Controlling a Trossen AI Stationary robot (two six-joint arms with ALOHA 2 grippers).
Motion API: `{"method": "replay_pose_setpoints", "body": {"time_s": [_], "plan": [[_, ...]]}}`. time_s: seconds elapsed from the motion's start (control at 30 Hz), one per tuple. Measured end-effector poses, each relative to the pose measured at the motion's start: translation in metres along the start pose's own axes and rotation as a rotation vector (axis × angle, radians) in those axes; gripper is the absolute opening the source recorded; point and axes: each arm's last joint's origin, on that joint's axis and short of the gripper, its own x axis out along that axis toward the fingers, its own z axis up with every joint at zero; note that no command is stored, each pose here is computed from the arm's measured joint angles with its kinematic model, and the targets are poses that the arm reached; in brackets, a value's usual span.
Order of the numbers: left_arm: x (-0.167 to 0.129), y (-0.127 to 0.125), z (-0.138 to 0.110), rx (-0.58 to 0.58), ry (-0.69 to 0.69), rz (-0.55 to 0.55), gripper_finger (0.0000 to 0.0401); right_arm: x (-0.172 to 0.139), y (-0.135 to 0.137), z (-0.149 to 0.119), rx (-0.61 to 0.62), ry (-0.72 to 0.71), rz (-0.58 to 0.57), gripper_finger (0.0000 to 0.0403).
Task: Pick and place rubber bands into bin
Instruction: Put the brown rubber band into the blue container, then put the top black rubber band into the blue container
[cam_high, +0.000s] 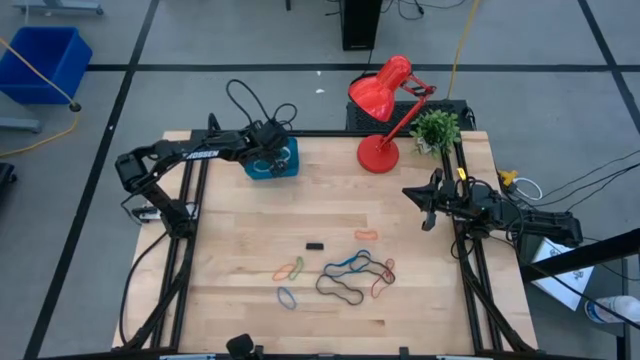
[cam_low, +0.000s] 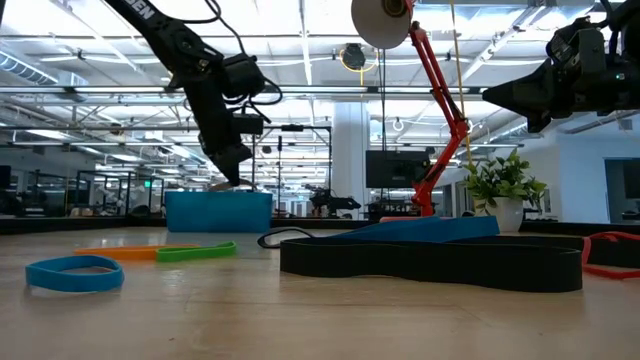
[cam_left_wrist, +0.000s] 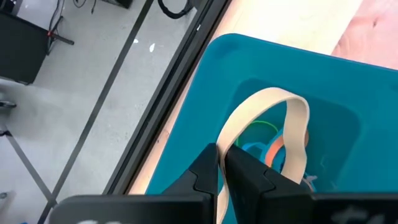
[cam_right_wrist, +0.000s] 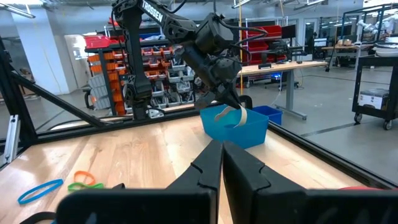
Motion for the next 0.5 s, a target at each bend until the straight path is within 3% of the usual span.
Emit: {"method": "replay_pose_setpoints", "body": {"time_s": [0.17, 0.5], "plan": [[0.0, -0.0002, -0.0001, 0.001, 0.001, -0.001, 0.0047, 0.0, 0.0, 0.0, 0.0, 0.0, 0.001, 0.0009], [-0.0011, 0.0002, -0.0002, 0.002, 0.001, 0.0, 0.0142, 0.0, 0.0001, 0.0, 0.0, 0.0, 0.002, 0.0009]]}}
